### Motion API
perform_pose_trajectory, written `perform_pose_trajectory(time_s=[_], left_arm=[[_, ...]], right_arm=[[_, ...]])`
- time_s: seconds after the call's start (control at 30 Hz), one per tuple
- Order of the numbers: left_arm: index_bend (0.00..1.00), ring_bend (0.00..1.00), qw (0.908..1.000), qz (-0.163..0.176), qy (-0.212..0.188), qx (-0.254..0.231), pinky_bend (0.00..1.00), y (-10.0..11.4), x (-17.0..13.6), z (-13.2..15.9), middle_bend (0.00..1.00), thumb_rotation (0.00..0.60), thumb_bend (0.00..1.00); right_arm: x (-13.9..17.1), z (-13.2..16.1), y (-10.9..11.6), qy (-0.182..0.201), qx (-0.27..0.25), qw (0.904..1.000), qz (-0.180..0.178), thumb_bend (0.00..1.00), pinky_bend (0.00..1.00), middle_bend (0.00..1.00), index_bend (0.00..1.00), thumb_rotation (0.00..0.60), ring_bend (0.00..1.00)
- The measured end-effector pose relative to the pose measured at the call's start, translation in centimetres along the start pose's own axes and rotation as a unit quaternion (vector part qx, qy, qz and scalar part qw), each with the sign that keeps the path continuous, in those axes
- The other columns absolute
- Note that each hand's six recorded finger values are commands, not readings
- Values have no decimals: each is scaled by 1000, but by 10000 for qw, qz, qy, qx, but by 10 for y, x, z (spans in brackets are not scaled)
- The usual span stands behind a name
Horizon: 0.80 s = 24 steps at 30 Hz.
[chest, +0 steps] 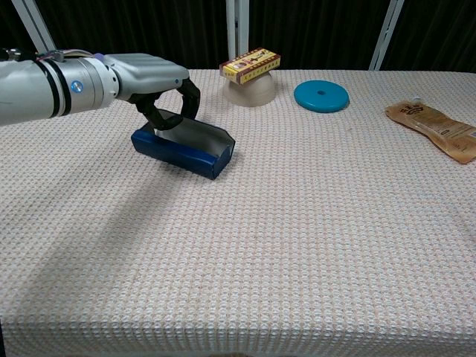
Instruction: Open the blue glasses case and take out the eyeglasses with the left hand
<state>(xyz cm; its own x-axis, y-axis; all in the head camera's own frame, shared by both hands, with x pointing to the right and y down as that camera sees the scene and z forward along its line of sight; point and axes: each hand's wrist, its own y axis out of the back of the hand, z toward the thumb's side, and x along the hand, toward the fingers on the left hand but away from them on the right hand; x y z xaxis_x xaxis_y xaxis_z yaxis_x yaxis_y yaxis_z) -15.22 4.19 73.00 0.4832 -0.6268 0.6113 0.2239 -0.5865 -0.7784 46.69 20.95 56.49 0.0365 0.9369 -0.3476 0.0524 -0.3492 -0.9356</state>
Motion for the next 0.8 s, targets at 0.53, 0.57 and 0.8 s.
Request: perform_pose_trajectory(time_s=[0.53, 0.57, 0.8], left_arm=[[194, 62, 9978, -32, 612, -240, 28, 6, 26, -20, 222, 600, 466], [205, 69, 9978, 4, 606, -279, 28, 6, 24, -20, 225, 600, 466], [308, 140, 9991, 255, 81, -340, 39, 10, -12, 2, 300, 600, 457]], right_arm=[[4, -6, 2, -74, -27, 10000, -46, 193, 0, 143, 0, 600, 0], [4, -6, 2, -70, -21, 10000, -52, 193, 0, 143, 0, 600, 0], [0, -2, -3, 21, -47, 10000, 14, 193, 0, 143, 0, 600, 0]])
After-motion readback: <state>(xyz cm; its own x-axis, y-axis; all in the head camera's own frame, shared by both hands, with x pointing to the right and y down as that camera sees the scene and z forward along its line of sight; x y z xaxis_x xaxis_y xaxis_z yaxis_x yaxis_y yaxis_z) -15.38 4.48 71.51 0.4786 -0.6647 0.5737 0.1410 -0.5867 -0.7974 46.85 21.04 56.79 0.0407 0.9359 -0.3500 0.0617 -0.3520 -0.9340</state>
